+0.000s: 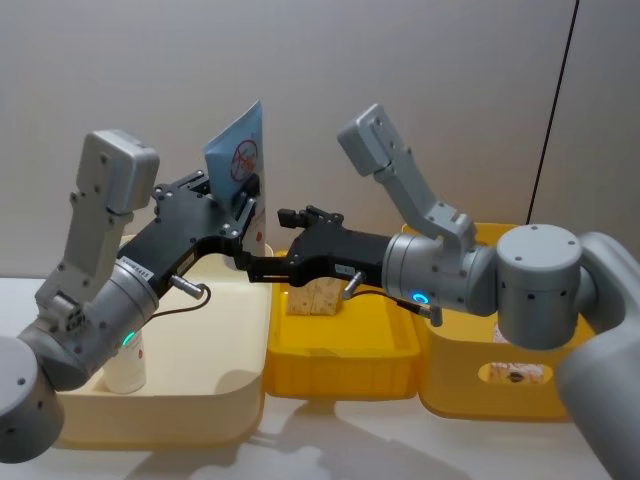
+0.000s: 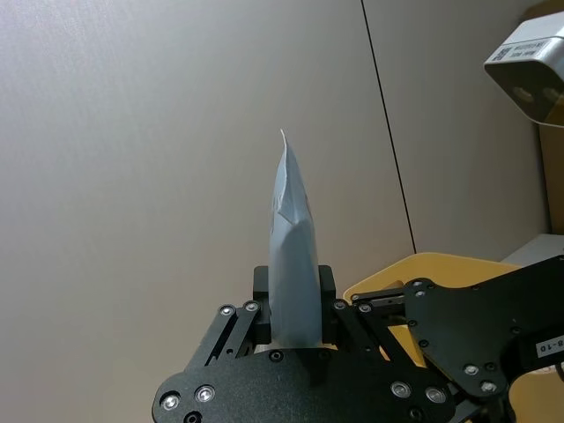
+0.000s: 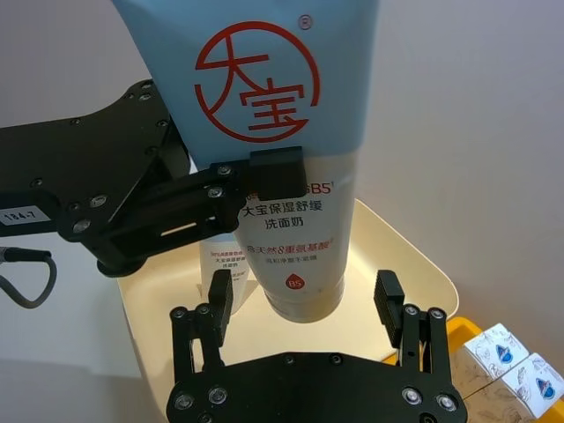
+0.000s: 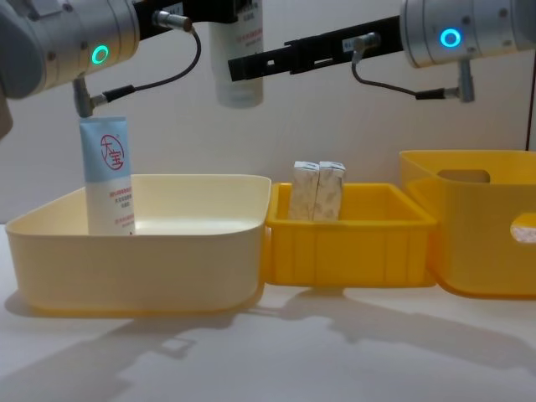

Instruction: Bimanual collaborative sorting of washing and personal care products

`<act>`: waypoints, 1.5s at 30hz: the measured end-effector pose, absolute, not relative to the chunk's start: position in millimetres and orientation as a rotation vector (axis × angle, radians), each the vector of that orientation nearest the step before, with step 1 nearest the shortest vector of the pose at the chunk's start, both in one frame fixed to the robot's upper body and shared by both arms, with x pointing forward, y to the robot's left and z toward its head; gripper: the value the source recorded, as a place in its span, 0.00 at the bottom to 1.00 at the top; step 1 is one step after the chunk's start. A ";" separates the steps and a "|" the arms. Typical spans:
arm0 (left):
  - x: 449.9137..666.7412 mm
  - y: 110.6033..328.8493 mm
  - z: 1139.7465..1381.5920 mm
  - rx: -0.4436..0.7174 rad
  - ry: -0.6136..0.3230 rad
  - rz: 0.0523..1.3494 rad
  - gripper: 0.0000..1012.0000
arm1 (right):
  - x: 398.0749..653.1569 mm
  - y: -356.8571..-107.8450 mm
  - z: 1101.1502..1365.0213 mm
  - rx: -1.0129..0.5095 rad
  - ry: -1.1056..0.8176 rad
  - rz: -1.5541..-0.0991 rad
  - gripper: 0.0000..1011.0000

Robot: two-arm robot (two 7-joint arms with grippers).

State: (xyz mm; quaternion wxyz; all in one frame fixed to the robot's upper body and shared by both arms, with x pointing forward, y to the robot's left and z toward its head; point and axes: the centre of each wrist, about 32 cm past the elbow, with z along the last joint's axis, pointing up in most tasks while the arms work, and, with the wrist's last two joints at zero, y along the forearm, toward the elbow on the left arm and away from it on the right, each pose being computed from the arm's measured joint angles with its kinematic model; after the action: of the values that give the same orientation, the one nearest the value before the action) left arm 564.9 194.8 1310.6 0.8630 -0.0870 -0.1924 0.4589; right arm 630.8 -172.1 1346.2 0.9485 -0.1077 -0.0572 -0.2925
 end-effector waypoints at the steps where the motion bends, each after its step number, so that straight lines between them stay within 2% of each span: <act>1: 564.9 194.8 1310.6 -0.182 -0.403 0.962 0.28 | 631.4 -170.9 1346.1 -0.221 -0.125 -0.594 0.99; 20: 565.4 190.0 1311.0 -0.177 -0.398 0.955 0.28 | 644.1 -156.4 1344.9 -0.247 -0.235 -0.597 0.99; 35: 566.5 188.4 1311.2 -0.174 -0.399 0.956 0.28 | 650.3 -141.6 1344.2 -0.241 -0.234 -0.570 0.99; 40: 566.8 188.3 1311.2 -0.173 -0.400 0.957 0.28 | 651.1 -138.9 1344.1 -0.238 -0.232 -0.565 0.91; 45: 566.9 188.1 1311.1 -0.172 -0.400 0.957 0.28 | 651.6 -136.7 1344.3 -0.235 -0.231 -0.561 0.75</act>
State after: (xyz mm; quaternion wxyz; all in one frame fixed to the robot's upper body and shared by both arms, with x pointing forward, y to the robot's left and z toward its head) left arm 566.9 188.1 1311.1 0.8649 -0.0822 -0.1910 0.4568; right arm 651.6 -136.7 1344.3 0.9476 -0.1156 -0.1135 -0.2754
